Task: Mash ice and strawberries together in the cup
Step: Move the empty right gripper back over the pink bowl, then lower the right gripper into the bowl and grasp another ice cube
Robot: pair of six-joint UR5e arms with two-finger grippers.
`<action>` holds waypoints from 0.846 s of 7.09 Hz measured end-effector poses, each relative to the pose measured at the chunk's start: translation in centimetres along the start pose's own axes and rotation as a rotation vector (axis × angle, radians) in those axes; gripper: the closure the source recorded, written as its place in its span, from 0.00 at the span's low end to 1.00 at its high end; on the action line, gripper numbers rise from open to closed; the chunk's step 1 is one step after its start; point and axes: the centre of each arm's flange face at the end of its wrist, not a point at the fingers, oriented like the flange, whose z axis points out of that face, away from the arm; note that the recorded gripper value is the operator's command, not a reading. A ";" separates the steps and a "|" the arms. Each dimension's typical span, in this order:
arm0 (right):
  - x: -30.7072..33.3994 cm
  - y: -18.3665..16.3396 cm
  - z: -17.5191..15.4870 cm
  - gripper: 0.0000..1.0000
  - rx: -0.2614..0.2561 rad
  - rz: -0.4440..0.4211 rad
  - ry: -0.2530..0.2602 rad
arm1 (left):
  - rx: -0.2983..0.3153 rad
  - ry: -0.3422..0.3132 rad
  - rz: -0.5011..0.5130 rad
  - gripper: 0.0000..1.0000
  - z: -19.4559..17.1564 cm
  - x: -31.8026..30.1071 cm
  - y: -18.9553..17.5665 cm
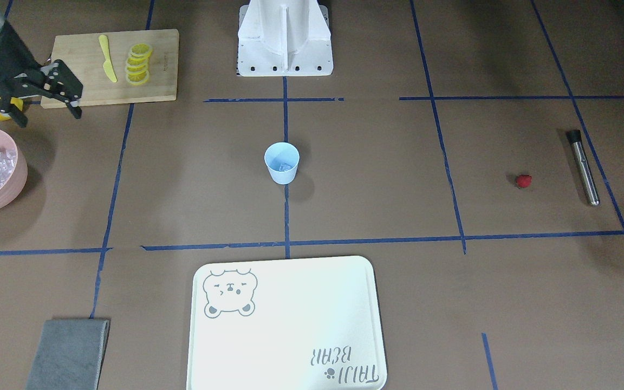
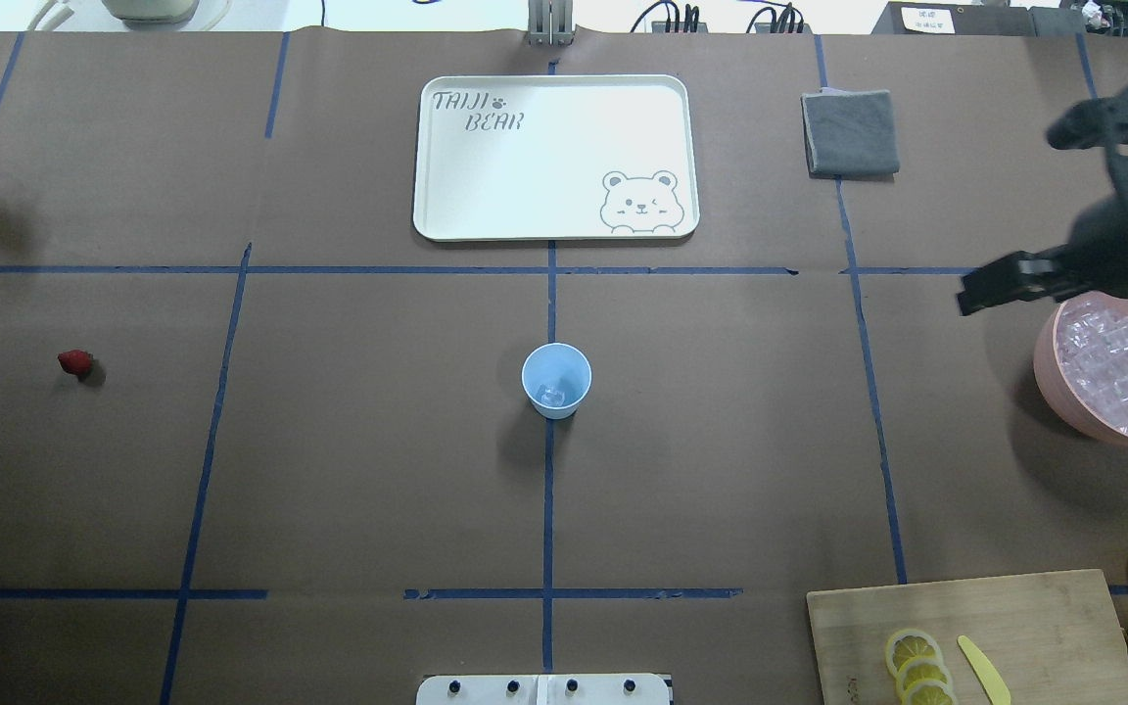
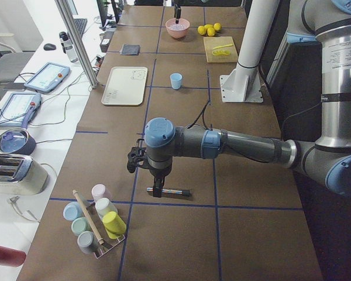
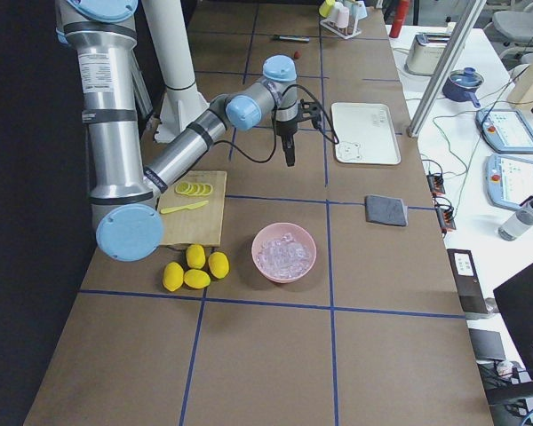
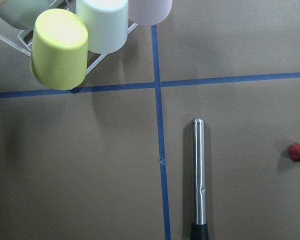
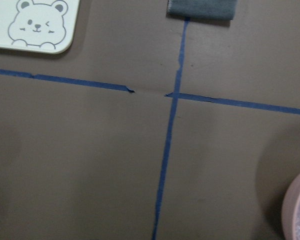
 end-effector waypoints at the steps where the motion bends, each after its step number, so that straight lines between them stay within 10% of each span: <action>1: 4.2 1.5 0.6 0.01 0.013 -0.033 -0.009 | 0.001 0.000 0.001 0.00 -0.1 0.1 0.2; 6: 17.0 3.6 7.1 0.01 -0.088 -0.152 0.038 | 0.001 0.000 0.003 0.00 -0.2 0.3 0.8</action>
